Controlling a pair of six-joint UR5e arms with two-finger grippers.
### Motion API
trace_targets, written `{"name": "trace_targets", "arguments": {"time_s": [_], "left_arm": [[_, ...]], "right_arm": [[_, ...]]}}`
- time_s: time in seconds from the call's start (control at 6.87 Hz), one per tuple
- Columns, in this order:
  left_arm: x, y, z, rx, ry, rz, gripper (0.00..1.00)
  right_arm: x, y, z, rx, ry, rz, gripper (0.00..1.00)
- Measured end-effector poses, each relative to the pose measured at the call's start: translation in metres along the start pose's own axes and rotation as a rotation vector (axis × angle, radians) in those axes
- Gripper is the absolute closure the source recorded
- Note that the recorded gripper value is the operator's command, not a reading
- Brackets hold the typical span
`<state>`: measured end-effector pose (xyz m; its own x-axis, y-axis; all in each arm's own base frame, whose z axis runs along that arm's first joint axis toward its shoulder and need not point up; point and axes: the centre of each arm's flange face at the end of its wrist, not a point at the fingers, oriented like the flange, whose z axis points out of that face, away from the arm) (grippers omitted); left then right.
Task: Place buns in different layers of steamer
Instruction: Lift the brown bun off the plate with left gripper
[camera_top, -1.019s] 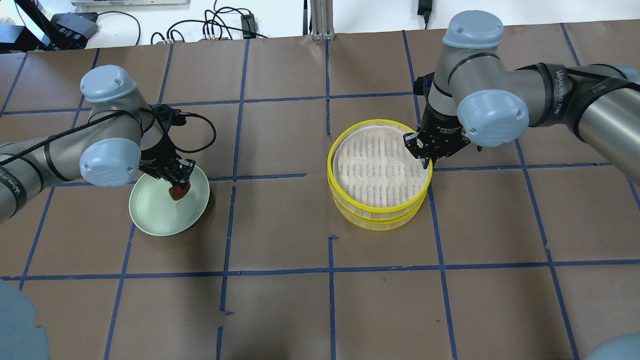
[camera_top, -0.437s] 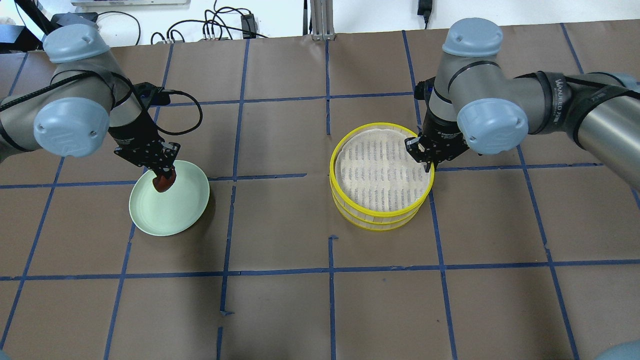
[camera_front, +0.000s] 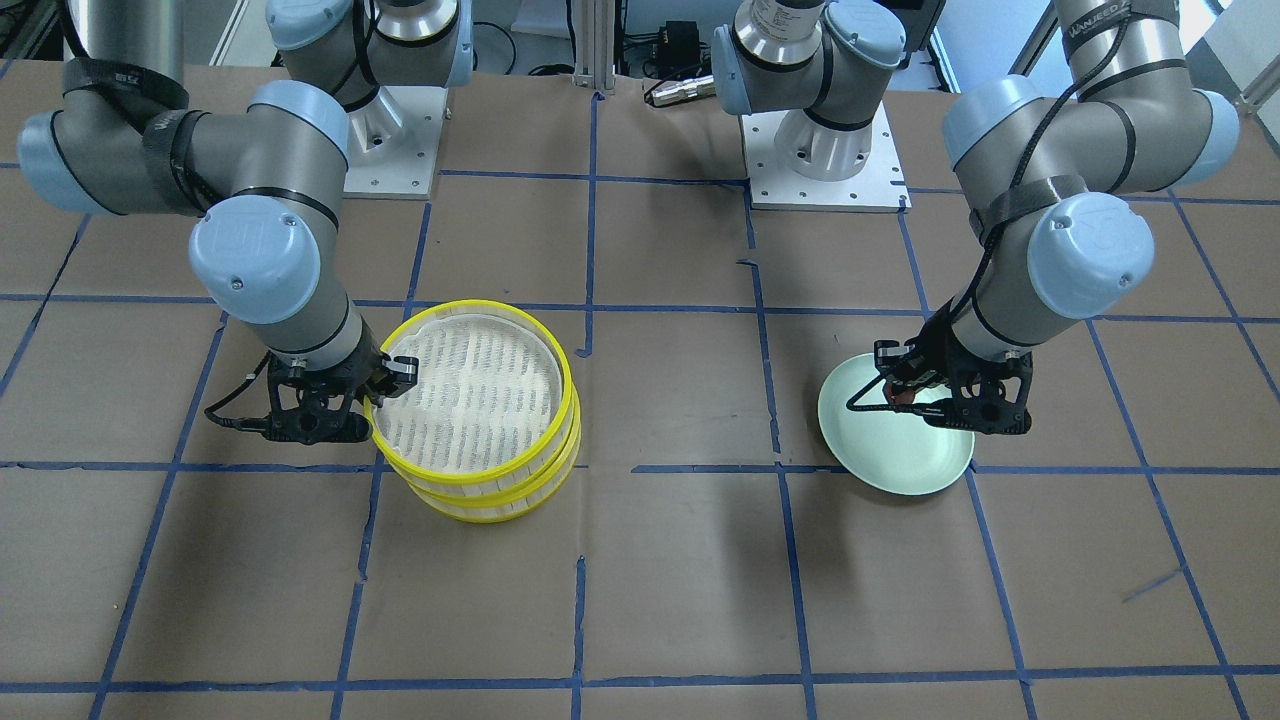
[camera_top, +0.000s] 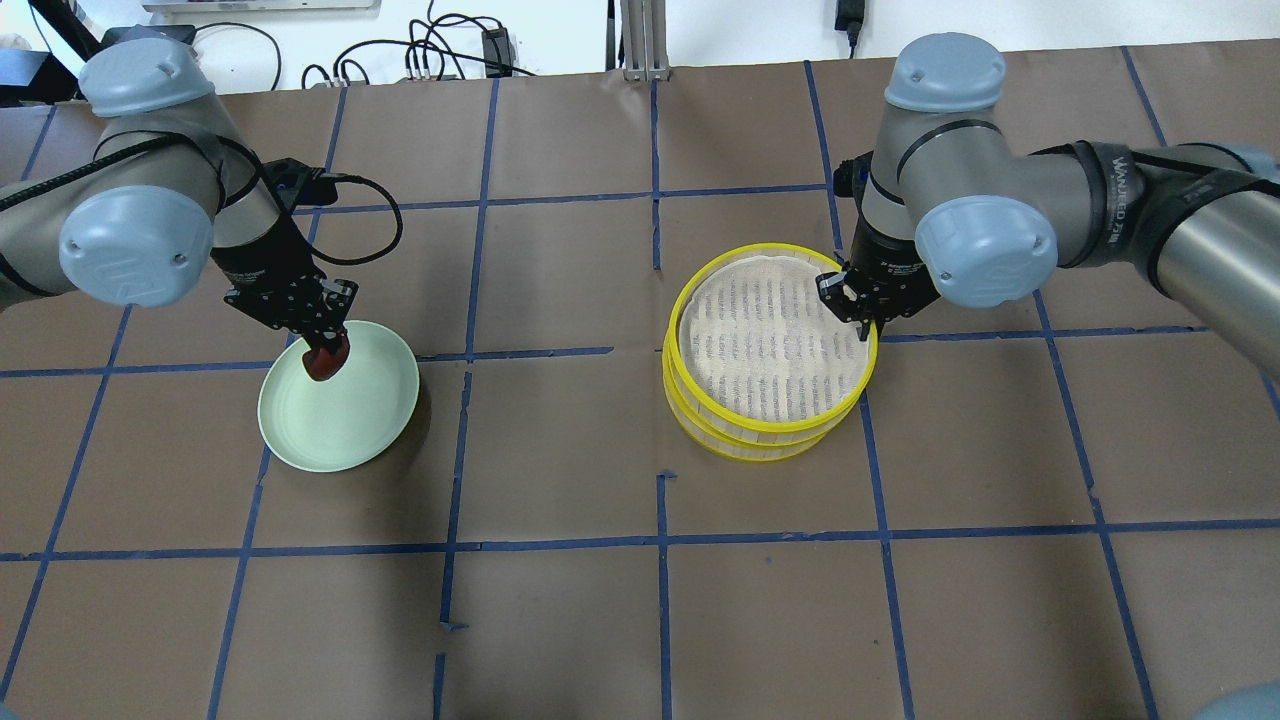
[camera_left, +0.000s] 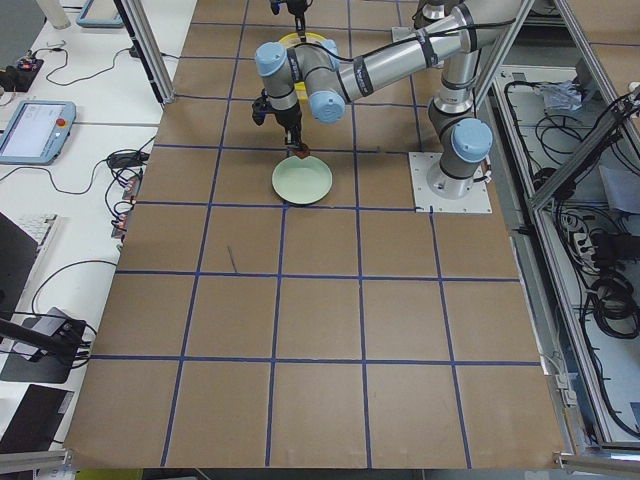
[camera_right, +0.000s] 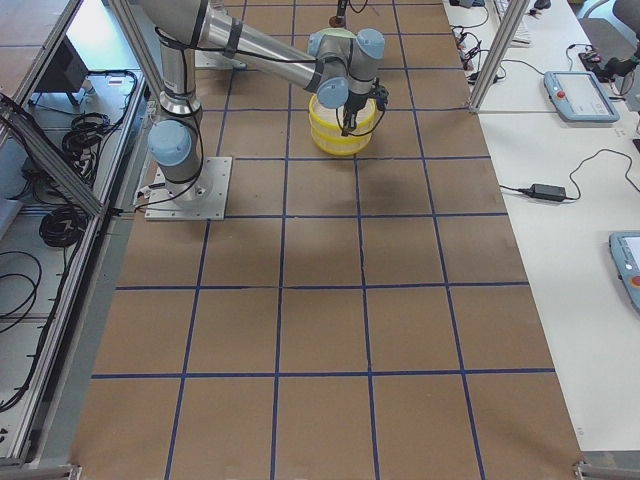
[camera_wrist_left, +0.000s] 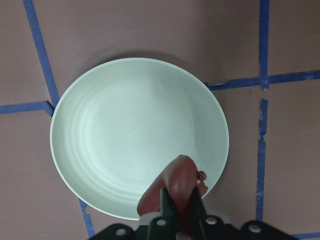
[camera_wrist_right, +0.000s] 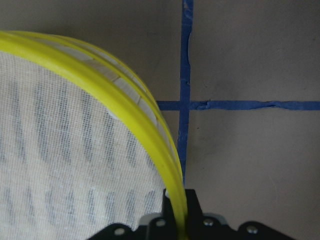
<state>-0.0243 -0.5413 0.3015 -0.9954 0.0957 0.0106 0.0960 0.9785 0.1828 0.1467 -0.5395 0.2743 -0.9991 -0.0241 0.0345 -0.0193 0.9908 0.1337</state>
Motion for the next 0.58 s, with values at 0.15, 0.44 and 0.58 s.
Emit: {"name": "trace_targets", "arguments": {"time_s": [0.15,0.44,0.58], "left_arm": [[-0.0001,0.0000,-0.0002,0.000,0.000,0.000,0.79],[0.0002,-0.0001,-0.0002,0.000,0.000,-0.001,0.79],[0.0001,-0.0002,-0.0005,0.001,0.000,-0.002,0.79]], "right_arm": [[-0.0006,-0.0021,-0.0005,0.015,-0.004,0.002,0.85],[-0.0015,-0.0032,0.0000,0.031,-0.013,0.006,0.84],[-0.0019,-0.0003,0.0056,0.020,-0.014,0.006,0.83]]}}
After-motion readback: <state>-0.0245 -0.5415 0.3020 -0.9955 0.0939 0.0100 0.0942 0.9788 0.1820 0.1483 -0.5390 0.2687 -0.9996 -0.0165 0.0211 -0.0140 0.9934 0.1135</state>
